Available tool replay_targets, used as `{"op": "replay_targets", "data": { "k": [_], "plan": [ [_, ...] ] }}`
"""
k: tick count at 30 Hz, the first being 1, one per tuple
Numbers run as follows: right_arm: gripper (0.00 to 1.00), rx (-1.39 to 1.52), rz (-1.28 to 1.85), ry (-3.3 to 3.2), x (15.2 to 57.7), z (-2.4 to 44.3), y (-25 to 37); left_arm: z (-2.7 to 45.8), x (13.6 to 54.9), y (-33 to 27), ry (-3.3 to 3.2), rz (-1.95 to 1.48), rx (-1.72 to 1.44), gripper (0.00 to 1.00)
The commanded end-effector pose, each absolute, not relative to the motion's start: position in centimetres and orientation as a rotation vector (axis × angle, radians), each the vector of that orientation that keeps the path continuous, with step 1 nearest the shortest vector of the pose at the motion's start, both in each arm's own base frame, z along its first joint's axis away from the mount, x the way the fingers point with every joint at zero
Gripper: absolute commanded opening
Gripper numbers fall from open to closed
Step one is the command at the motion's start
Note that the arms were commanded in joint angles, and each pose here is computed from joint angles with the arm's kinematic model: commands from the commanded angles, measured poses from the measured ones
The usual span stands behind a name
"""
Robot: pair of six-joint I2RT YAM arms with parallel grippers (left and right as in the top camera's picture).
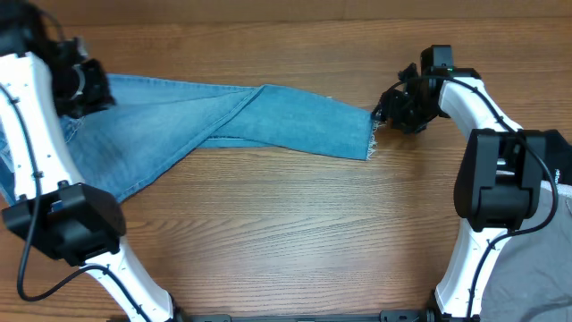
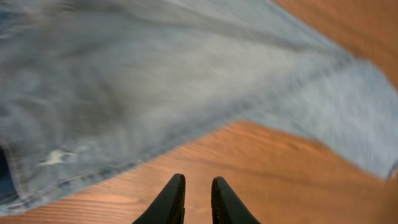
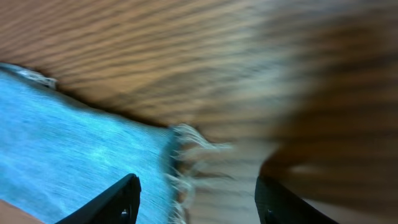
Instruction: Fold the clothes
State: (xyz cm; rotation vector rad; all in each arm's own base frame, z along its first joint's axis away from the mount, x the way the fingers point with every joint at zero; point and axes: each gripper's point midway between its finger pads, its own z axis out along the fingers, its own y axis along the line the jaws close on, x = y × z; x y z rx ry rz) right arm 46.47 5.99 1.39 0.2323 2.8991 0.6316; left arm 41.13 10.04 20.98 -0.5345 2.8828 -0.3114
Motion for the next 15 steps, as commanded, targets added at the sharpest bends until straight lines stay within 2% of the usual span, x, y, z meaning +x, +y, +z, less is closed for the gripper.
{"op": "replay_targets", "data": {
  "k": [1, 3, 4, 5, 8, 9, 12, 13, 15],
  "plan": [
    [0.63, 0.095, 0.712, 2.909, 46.3, -0.1, 8.9, 21.7, 41.5, 6.9, 2.918, -0.233, -0.347, 0.19],
    [0.63, 0.061, 0.703, 2.895, 46.6, -0.3, 9.7, 21.5, 41.5, 5.9, 2.943, -0.165, -0.290, 0.19],
    [0.59, 0.059, 0.689, 2.893, 46.7, -0.3, 9.7, 21.5, 41.4, 5.5, 2.951, -0.151, -0.275, 0.19],
    [0.45, 0.078, 0.625, 2.896, 47.0, -0.6, 9.2, 21.4, 41.2, 5.1, 2.969, -0.107, -0.260, 0.19],
    [0.13, 0.088, 0.595, 2.872, 47.8, -0.2, 8.4, 21.3, 40.7, 4.9, 2.995, -0.050, -0.250, 0.18],
    [0.09, 0.094, 0.593, 2.857, 48.2, 0.4, 8.1, 21.3, 40.6, 4.9, 2.999, -0.051, -0.251, 0.18],
    [0.04, 0.099, 0.578, 2.764, 50.2, 4.1, 6.8, 21.2, 40.3, 5.1, 3.009, -0.051, -0.263, 0.18],
    [0.04, 0.090, 0.560, 2.650, 52.0, 8.7, 5.8, 21.2, 40.2, 5.3, 3.013, -0.052, -0.270, 0.18],
    [0.04, 0.062, 0.545, 2.558, 53.1, 12.8, 5.3, 21.2, 40.2, 5.3, 3.012, -0.051, -0.270, 0.17]
  ]
}}
